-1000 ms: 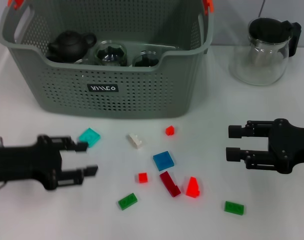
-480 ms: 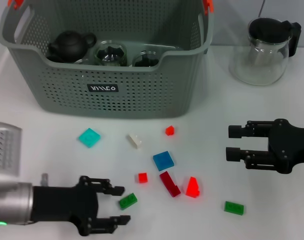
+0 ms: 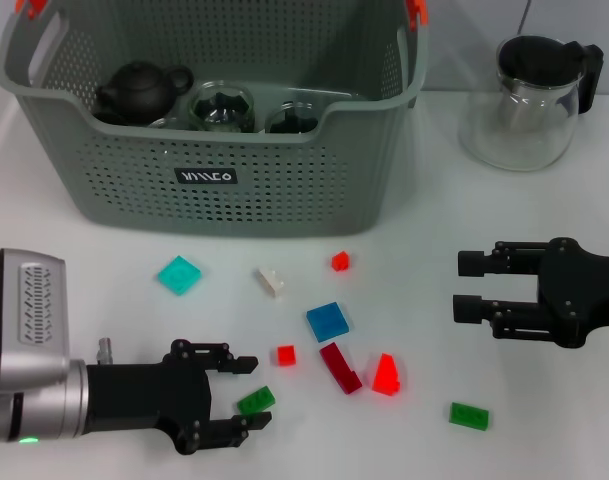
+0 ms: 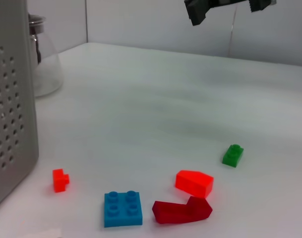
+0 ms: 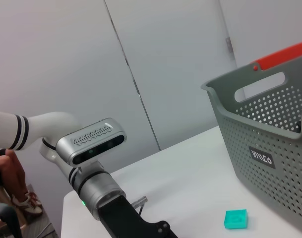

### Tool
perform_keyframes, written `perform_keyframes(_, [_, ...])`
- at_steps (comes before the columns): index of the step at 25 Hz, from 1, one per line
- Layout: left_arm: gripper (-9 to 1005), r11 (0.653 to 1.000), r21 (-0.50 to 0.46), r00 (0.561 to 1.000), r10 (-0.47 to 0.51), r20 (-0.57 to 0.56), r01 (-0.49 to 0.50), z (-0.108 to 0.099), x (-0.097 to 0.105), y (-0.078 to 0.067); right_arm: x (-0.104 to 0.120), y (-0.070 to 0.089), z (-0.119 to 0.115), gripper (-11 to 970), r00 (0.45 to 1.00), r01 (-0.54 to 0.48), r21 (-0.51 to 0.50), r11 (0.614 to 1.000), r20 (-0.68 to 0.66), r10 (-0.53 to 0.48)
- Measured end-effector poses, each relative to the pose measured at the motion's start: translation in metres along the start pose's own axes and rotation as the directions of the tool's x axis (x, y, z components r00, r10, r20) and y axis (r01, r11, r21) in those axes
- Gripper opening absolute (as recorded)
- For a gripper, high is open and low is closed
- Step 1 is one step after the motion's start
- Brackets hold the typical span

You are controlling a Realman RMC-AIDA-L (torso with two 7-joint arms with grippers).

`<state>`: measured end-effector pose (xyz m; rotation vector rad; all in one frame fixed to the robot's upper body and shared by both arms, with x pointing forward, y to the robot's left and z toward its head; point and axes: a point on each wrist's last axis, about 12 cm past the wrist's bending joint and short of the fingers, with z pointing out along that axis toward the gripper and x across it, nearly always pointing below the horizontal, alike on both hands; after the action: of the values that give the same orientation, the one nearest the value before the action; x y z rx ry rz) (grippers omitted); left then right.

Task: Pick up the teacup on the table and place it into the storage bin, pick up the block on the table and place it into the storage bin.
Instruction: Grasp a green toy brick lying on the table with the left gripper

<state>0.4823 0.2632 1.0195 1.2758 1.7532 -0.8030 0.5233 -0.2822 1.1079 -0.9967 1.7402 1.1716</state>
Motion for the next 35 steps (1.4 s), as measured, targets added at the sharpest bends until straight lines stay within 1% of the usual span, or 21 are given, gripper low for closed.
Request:
perform_keyframes(7, [577,1.0,-0.003,1.0,0.008,-0.009,-0.008,0.0007,0.002,-0.0007,-0.0003,0.0002,0.0002,656,1.0,-0.001,-0.003,1.0,0.0,0.001])
perform_keyframes(15, [561,1.0,-0.021,1.0,-0.006,-0.019,0.005,0.0013,0.0067,-0.0013,-0.0003,0.0002,0.0002,655,1.0,0.0,-0.003,1.0,0.0,0.0])
perform_keyframes(24, [544,0.998,-0.066,0.999,-0.005,-0.043,0.002,-0.0004,0.0091,0.005,0.0018,0.0008,-0.0011,655,1.0,-0.004,0.001,1.0,0.0,0.004])
perform_keyframes(30, [532,0.996,-0.085,1.0,-0.008,-0.024,0.006,-0.0033,0.0076,0.007,0.0023,0.0012,-0.0014,656,1.0,-0.004,0.001,1.0,0.0,0.004])
perform_keyframes(35, [522,0.998,-0.055,1.0,-0.001,-0.004,0.001,-0.0018,0.0071,0.0013,0.0019,0.0012,-0.0011,656,1.0,-0.003,-0.001,1.0,0.0,0.003])
